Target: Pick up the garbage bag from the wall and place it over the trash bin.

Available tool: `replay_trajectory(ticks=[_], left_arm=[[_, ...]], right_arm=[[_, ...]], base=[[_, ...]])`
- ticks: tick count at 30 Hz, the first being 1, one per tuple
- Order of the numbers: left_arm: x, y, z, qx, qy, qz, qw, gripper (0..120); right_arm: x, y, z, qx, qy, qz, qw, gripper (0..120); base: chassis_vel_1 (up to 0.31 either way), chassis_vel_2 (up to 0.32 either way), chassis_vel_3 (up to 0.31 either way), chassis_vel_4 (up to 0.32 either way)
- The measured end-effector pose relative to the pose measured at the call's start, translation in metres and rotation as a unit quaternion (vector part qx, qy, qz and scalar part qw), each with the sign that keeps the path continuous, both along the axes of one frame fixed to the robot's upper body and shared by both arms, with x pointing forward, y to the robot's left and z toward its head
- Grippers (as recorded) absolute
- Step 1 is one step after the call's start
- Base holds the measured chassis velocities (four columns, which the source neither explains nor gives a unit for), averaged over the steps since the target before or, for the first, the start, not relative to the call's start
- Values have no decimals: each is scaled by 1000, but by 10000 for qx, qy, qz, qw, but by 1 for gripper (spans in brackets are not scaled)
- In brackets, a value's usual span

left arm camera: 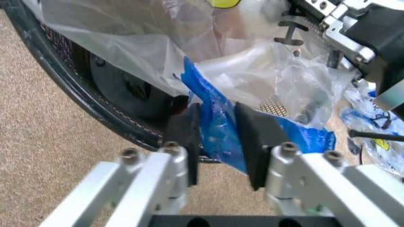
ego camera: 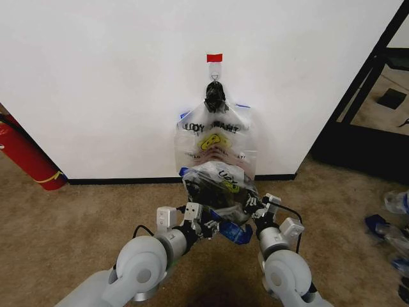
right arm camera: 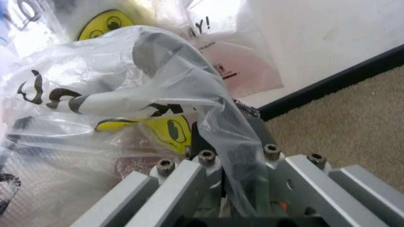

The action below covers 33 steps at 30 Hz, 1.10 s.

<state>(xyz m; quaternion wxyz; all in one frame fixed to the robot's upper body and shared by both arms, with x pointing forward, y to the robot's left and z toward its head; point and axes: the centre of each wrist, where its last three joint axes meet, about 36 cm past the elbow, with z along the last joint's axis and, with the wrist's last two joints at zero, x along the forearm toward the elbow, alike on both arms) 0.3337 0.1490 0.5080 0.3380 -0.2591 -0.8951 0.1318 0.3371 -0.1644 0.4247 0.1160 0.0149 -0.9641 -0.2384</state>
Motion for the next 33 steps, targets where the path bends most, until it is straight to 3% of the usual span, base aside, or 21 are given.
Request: replay_trajectory(ticks=[5,17,33], left_arm=[[-7,3,7,-69,-68,8,10000,0],[-37,12,17,-296,31,54,9995,0],[-47,20,-20,-318,269,617,9972,0]], right_arm=[[1,1,0,12,16,-30,10000,0],[7,-1,2,341,174,-314,9988,0],[6,-9,17,896,419,-297,9946,0]], base=[[0,0,0,0],[0,0,0,0],[0,0,0,0]])
